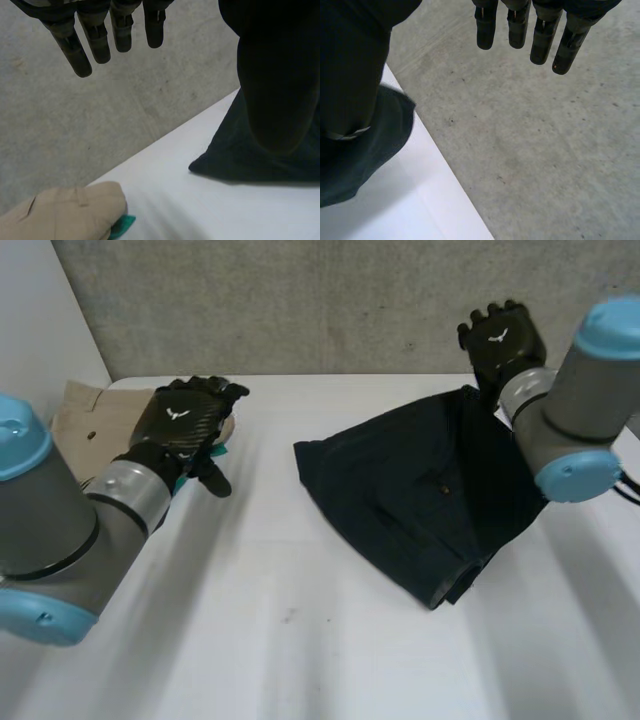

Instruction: Fold the laundry.

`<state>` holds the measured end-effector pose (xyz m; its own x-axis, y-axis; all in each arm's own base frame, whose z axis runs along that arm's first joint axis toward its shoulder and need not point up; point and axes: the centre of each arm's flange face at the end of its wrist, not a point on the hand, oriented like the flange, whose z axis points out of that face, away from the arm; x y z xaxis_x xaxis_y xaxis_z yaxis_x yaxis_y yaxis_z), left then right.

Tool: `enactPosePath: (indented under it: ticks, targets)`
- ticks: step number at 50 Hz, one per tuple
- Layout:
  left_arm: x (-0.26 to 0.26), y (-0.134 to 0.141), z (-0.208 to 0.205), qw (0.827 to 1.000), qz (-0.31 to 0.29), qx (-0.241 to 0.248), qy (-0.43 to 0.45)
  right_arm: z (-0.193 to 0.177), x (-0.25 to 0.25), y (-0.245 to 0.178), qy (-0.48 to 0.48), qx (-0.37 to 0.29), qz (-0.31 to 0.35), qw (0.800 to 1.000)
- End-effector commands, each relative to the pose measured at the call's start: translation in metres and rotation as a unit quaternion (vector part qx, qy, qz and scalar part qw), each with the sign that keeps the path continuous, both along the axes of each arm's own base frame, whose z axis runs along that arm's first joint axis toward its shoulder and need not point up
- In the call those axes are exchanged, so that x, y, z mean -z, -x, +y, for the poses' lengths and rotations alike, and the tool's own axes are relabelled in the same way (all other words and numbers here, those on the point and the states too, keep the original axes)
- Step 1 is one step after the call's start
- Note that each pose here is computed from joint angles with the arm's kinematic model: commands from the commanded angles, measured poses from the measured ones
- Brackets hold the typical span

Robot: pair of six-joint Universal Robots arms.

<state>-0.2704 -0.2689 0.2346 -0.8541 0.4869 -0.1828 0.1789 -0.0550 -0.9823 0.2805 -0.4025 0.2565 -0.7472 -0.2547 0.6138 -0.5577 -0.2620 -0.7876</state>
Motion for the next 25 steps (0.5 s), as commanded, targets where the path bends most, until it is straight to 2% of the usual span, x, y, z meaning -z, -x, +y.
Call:
enactPosePath:
  ticks: [1,4,9,13,18,25]
  targets:
    - [0.015,0.019,-0.022,0.999,-0.014,0.048,0.009,0.060,-0.043,0.028,-0.080,0.047,-0.057,0.994]
    - [0.019,0.024,-0.028,0.998,-0.023,0.058,0.014,0.079,-0.032,0.033,-0.142,0.050,-0.082,0.985]
    - [0.026,0.024,-0.032,0.998,-0.029,0.057,0.012,0.111,0.003,0.039,-0.269,0.056,-0.132,0.952]
    - [0.028,0.024,-0.031,0.998,-0.029,0.057,0.008,0.137,0.025,0.037,-0.325,0.061,-0.161,0.930]
    - [0.031,0.024,-0.030,0.998,-0.031,0.057,0.004,0.154,0.045,0.022,-0.345,0.043,-0.176,0.921]
    - [0.032,0.023,-0.029,0.998,-0.032,0.056,0.001,0.144,0.079,0.006,-0.361,0.054,-0.186,0.912]
